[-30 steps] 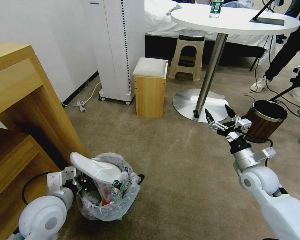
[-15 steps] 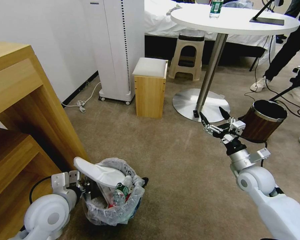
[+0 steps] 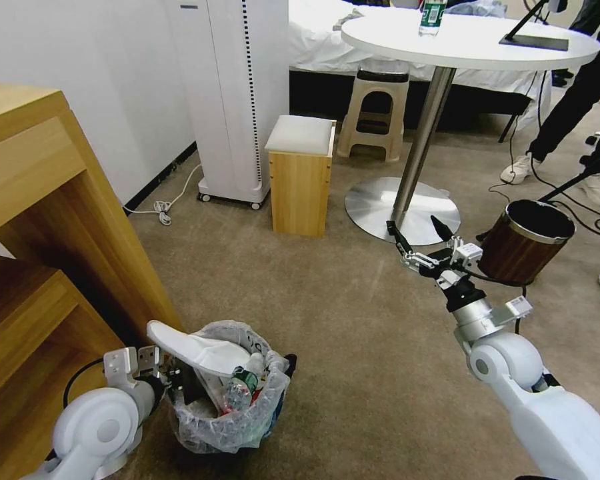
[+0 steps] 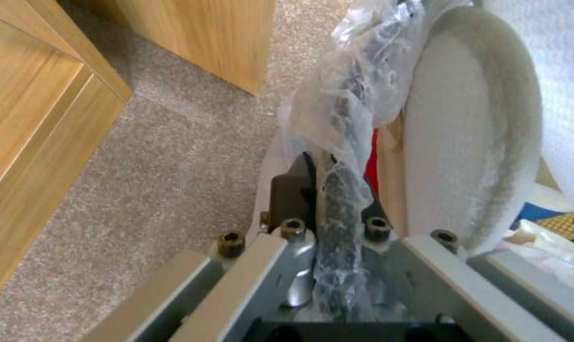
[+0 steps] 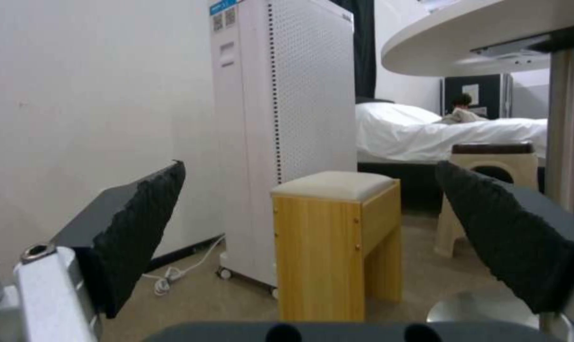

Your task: Pick up the trash bin and place the garbage on the floor into it.

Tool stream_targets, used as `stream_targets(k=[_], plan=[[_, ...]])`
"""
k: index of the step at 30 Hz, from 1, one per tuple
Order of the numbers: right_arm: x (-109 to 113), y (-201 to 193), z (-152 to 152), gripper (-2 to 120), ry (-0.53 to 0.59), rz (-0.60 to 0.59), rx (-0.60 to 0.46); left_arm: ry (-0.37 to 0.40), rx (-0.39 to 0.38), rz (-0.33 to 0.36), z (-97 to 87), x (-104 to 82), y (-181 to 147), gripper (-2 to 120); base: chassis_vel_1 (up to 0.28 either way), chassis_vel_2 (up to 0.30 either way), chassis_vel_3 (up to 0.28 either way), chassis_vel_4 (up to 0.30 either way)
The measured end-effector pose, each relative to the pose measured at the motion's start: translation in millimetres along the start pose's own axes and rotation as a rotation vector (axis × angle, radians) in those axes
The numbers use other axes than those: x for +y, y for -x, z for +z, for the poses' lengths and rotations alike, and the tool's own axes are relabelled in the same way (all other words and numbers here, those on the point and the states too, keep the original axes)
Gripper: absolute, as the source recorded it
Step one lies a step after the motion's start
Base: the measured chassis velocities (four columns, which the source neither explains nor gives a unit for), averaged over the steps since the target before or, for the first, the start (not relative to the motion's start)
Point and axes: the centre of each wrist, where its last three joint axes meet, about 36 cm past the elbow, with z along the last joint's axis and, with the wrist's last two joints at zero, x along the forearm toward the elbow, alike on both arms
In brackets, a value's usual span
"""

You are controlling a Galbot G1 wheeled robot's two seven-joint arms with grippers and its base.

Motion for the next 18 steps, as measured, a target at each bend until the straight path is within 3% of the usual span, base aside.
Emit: stream_targets(k=[9,17,18], plan=[[0,4,2,100,0.0,-0.007,0.0,-0.011,-0.002,0.014,-1.5,0.2,-1,3,0.0,0.0,0.0,0.0],[-1,7,2,100,0.003,-0.006,-0.001,0.009,-0.052,0.048,-12.8,-3.1,-20,28,0.0,0.0,0.0,0.0],[-1,7,3,100,0.005,-0.003,0.002,0.03,-0.069,0.034,-15.2,-1.3,-23,41,0.0,0.0,0.0,0.0]])
